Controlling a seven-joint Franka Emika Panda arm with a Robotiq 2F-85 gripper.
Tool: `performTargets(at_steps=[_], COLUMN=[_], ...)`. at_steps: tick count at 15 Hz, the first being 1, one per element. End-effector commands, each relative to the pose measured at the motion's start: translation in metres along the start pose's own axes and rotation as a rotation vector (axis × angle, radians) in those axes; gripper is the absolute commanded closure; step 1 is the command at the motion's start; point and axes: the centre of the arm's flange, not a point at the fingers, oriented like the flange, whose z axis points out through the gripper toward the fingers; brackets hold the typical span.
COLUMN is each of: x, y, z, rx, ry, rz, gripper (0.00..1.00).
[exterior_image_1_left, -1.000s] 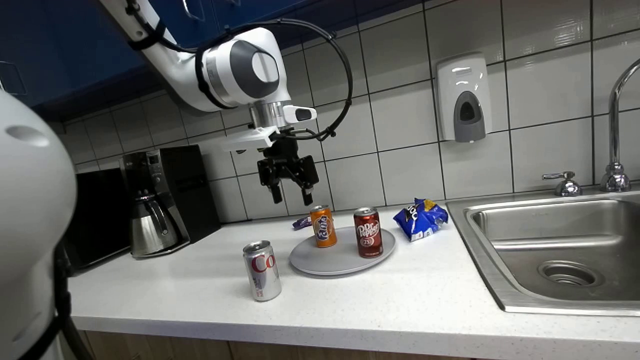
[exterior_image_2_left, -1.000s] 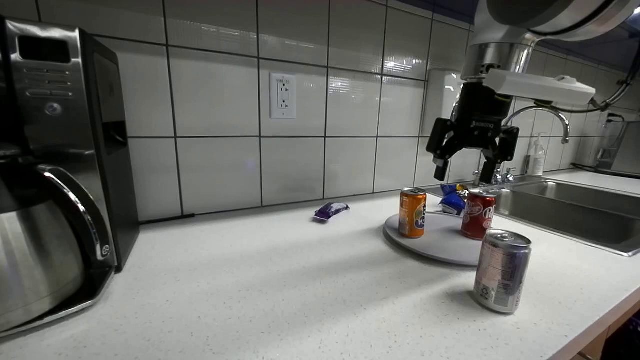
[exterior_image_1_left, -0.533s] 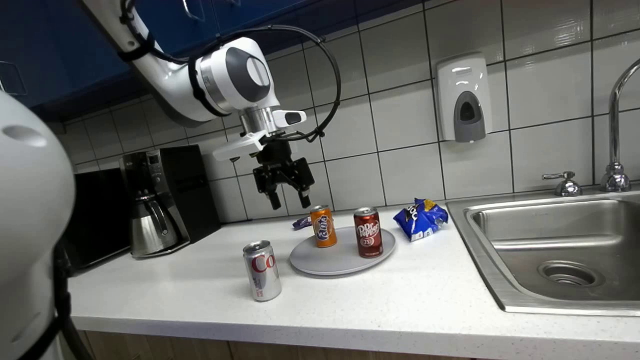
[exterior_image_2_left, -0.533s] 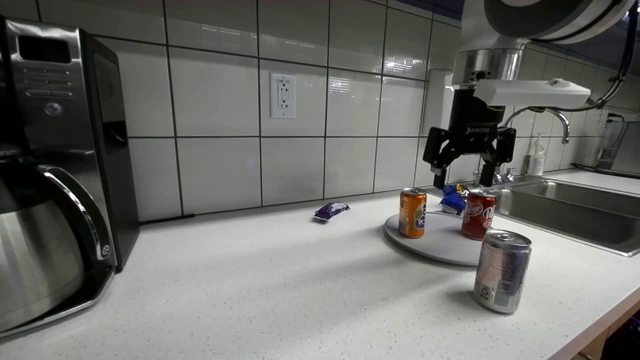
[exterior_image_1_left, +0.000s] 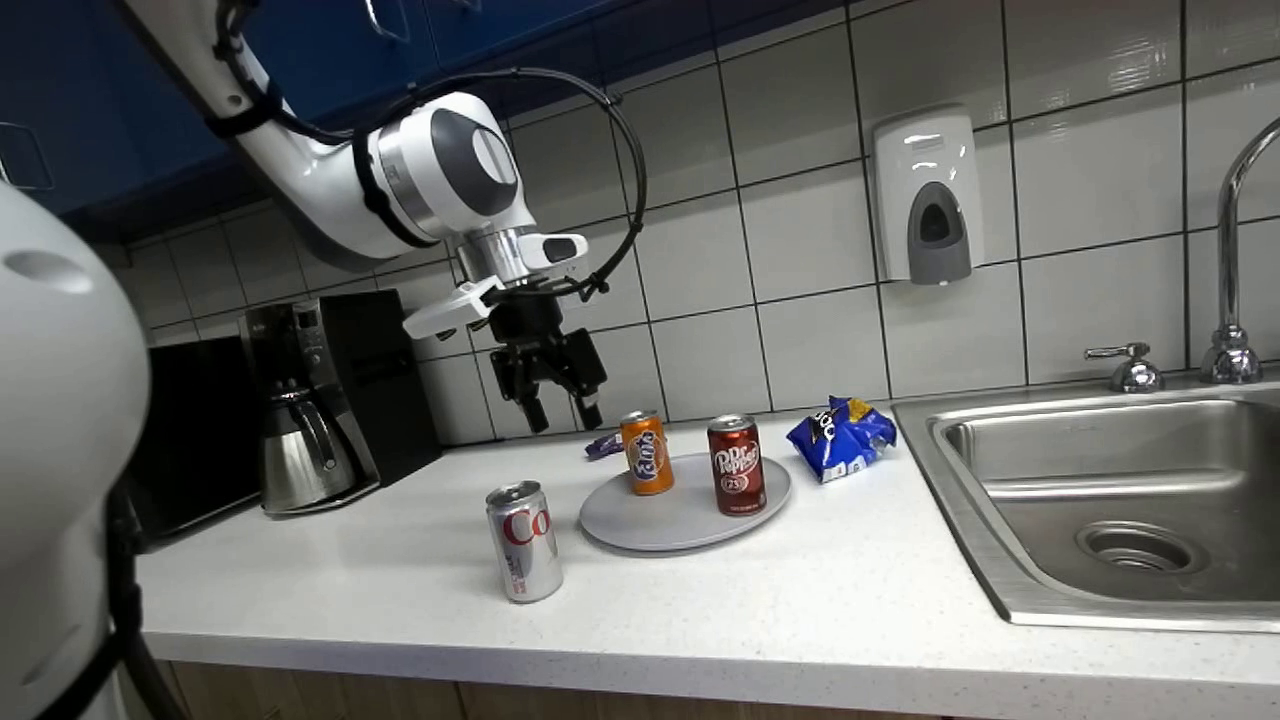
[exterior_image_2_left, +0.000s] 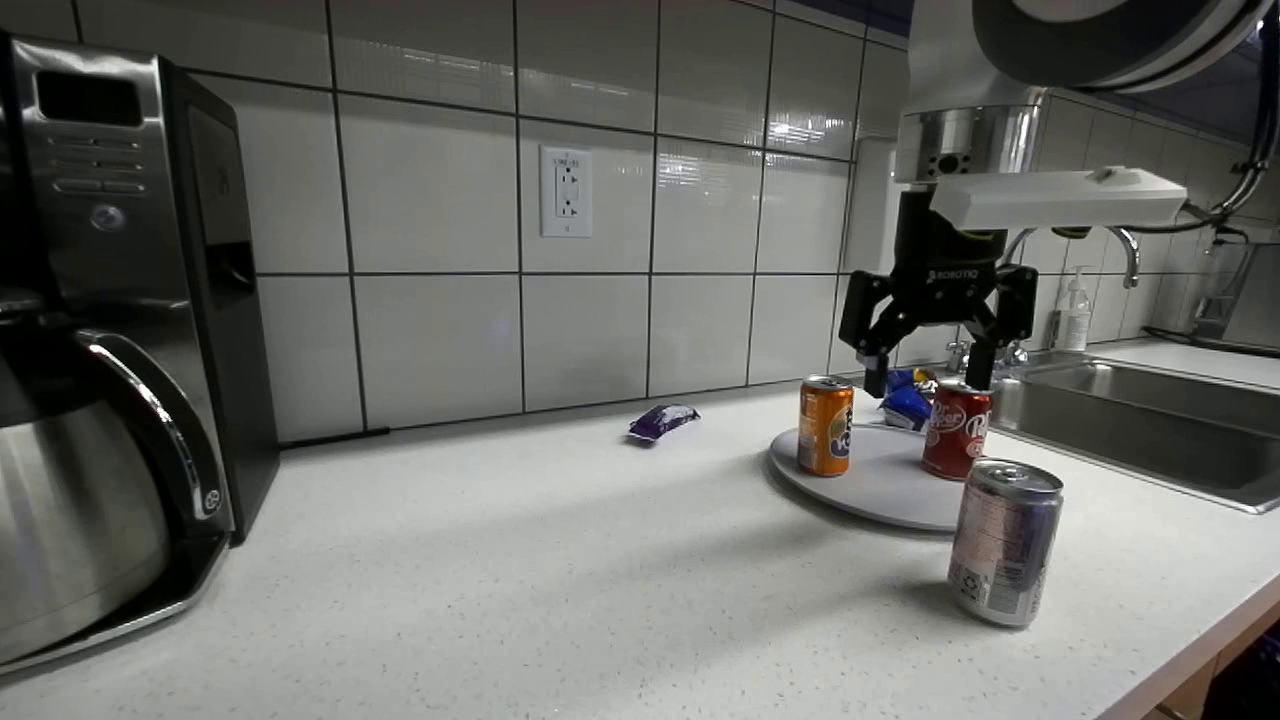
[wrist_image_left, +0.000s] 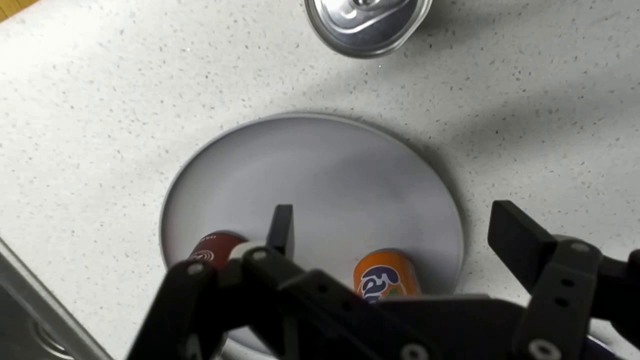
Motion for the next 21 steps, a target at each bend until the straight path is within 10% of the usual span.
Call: performTargets(at_steps=[1,21], x=[-0.017,-0.063], y=[0.003,0.001], z=[-0.006,0.004], rx=[-0.011,0.031], ry=[-0.016,-0.077], rz=[0.062,0.106], gripper=[0.00,0.00])
